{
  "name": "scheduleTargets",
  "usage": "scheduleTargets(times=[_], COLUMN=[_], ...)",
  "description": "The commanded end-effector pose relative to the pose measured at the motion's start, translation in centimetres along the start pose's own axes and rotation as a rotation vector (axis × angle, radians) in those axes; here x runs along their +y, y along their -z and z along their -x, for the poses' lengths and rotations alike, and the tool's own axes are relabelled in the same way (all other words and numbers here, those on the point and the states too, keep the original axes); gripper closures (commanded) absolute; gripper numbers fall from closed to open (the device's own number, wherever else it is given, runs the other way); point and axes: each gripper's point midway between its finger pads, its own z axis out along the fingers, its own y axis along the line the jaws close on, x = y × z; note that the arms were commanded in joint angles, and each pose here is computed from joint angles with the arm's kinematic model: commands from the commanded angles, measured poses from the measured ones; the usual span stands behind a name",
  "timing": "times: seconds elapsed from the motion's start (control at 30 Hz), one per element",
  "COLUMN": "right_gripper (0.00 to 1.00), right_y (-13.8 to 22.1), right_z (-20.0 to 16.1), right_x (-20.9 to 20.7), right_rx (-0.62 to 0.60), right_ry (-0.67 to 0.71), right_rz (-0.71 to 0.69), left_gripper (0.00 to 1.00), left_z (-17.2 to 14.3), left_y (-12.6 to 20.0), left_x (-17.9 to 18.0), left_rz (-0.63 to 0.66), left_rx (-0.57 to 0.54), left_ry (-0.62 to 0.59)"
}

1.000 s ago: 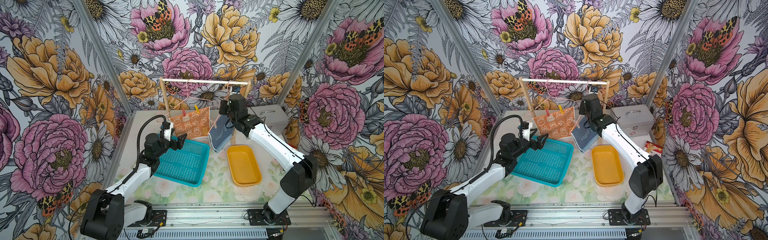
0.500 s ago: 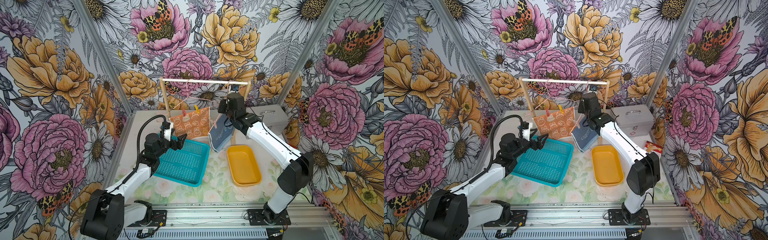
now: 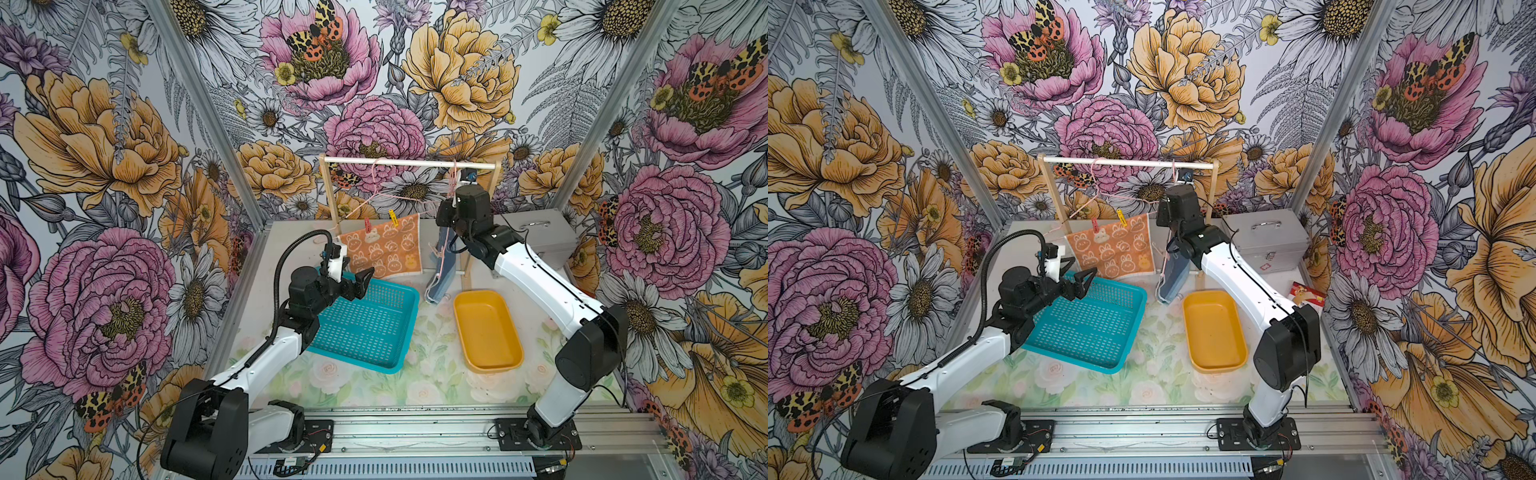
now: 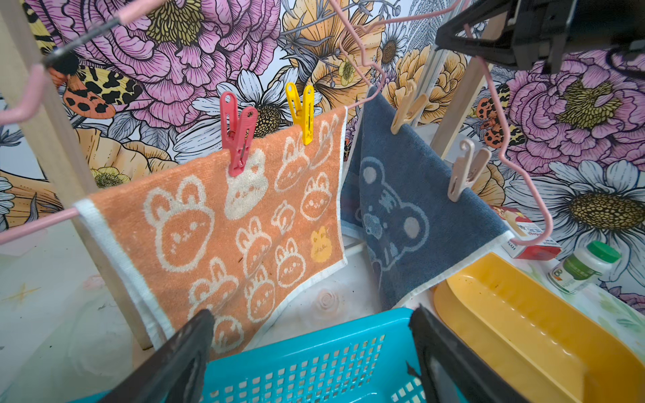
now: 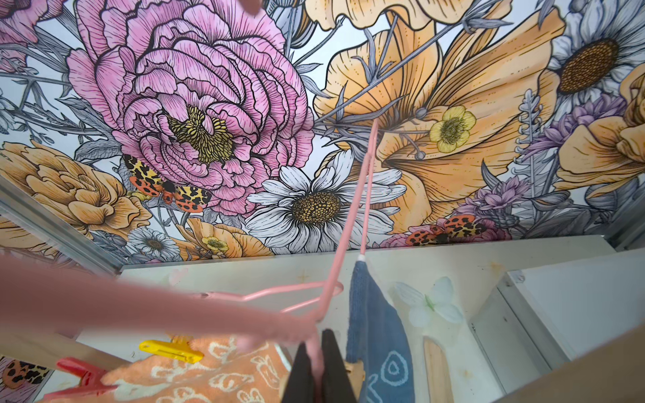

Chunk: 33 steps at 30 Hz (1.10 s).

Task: Remove the clothespins securing towels to the hanger
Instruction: Pick up the hanger from the clothesline.

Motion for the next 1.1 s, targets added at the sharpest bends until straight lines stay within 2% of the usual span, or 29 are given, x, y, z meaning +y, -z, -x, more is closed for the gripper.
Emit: scheduleTargets(times=[0.0,0.77,0.9,1.07], right_gripper=[1.00,1.00,1.00,1.00], right_y=[2.3,8.9,10.8,12.4], right_z=[2.5,5.6,4.8,2.8], right_x=[0.6,2.1,2.9,2.9], right_rx=[-0.028,0.059,0.124,0.209], right_ry=[0.004,0.124,0.154,0.189], right_rz=[0.058,0.344,0.444,0.485], left_gripper=[0.11,0.11,0.11,0.11], left_z=[1.4,2.5,3.5,6.1], left_y=[0.1,-0.1,-0.1,0.0], left_x=[-0.4,-0.9,-1.1,-2.5], left_rz=[-0.025,-0.059,-0.060,-0.117], left_rx=[-0.026,-0.039,-0.060,-0.104], left_ry=[-0.007,0.003,-0.006,-0.025])
